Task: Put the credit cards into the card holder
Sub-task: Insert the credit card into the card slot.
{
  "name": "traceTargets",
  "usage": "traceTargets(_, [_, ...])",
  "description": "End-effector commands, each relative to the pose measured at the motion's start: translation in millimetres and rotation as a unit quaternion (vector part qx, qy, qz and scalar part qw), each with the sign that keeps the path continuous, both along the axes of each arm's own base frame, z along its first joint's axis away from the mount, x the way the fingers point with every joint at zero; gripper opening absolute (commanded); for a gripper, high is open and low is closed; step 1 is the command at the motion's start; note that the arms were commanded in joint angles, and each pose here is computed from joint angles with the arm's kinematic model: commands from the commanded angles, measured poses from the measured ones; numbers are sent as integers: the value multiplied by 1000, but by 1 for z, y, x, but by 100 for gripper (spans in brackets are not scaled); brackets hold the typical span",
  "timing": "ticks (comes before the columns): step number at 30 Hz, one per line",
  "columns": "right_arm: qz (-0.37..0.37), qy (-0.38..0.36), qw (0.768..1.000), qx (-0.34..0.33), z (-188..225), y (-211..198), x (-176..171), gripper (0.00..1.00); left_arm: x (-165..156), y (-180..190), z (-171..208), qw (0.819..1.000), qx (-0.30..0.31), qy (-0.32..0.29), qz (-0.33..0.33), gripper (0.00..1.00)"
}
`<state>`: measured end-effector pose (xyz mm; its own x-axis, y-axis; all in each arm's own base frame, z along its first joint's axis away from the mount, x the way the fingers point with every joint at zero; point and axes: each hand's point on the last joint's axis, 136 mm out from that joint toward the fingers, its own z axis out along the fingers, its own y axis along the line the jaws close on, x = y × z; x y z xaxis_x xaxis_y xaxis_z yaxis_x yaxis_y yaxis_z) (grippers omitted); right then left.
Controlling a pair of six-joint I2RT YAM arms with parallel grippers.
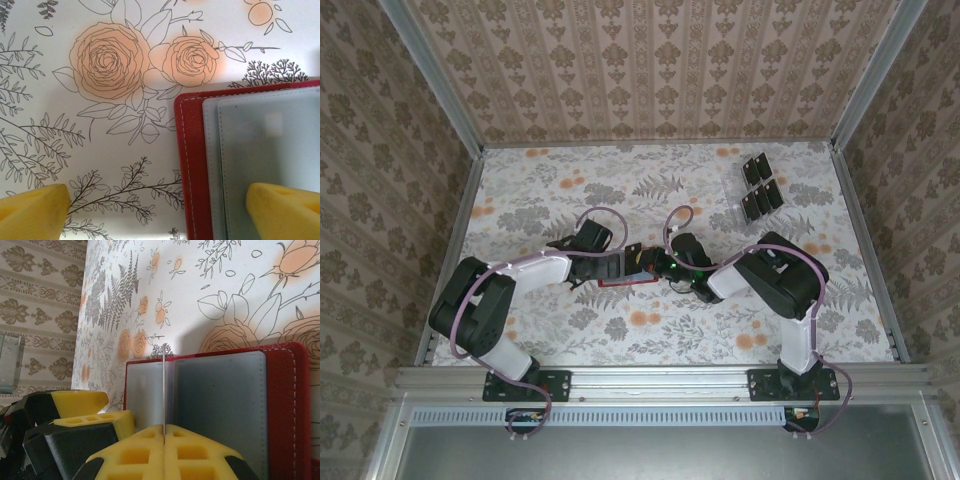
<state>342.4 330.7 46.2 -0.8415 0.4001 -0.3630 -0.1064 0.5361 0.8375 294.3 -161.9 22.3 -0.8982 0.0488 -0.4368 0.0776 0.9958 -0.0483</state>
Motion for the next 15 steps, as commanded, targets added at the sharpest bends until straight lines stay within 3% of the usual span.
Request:
traceTargets(1, [9,2,1000,10,-2,4,-6,0,-29,24,-25,997,47,57,8,100])
traceTargets(15, [12,14,1000,13,-9,5,-13,0,-30,24,-25,997,47,57,7,100])
